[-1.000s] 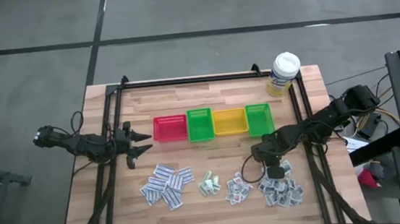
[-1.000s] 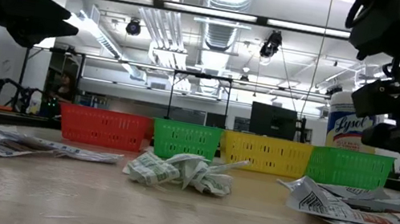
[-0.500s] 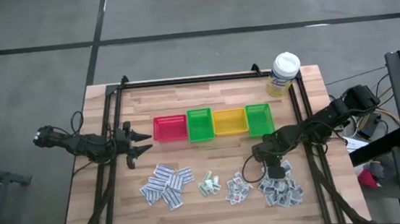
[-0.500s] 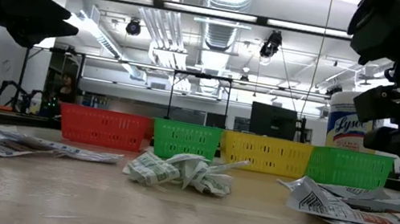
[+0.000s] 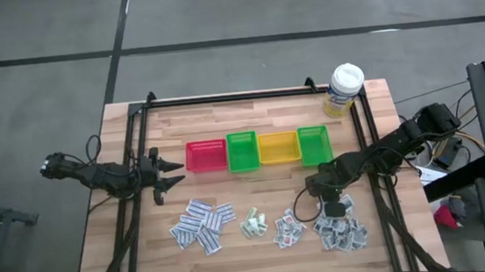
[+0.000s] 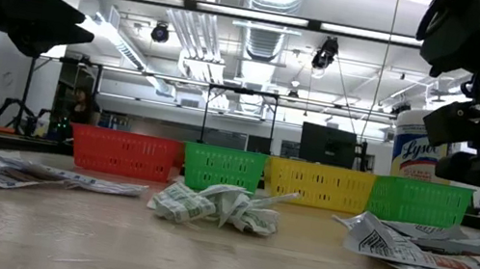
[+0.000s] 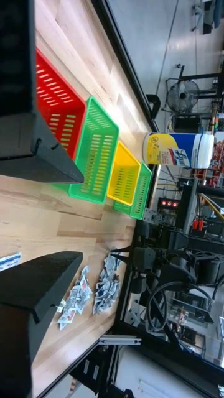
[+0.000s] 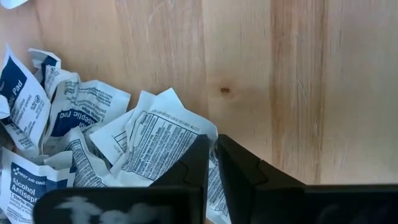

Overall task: Pick & Place First Aid Supplies
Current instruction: Put the alcohol pad into the red basket

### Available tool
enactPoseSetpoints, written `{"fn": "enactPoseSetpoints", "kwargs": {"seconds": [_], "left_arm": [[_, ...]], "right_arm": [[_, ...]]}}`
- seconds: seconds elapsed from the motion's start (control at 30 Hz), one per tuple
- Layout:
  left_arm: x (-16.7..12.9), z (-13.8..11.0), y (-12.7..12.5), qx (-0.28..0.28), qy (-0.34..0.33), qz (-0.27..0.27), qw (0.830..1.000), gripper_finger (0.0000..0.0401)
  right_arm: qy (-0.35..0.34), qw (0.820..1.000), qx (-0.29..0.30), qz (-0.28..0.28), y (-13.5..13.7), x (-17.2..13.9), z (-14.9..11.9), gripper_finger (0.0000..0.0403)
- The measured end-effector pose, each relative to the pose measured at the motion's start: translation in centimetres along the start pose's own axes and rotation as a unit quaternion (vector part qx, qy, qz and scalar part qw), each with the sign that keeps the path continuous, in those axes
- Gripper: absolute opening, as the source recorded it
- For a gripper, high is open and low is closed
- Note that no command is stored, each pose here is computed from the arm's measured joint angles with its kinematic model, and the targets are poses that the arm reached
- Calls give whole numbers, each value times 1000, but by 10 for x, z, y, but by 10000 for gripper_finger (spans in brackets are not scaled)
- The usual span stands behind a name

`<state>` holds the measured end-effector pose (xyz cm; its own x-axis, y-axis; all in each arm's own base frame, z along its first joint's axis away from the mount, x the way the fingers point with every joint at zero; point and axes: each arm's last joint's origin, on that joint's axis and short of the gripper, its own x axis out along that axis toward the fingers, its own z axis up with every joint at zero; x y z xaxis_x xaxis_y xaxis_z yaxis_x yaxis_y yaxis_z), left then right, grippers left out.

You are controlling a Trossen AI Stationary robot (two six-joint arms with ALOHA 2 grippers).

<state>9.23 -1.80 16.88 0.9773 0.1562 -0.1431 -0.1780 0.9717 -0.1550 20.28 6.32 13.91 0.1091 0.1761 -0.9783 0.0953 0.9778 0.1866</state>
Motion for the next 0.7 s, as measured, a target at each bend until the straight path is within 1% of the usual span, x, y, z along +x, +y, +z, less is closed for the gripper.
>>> {"fn": "enactPoseSetpoints", "kwargs": {"seconds": [0.47,0.7], "left_arm": [[0,0,0,0,0,0,1000,188],[0,0,0,0,0,0,1000,188]], "right_arm": [[-4,1000,0,1,0,0,1,27],[-14,1000,-2,3,4,-7,7,27]]}}
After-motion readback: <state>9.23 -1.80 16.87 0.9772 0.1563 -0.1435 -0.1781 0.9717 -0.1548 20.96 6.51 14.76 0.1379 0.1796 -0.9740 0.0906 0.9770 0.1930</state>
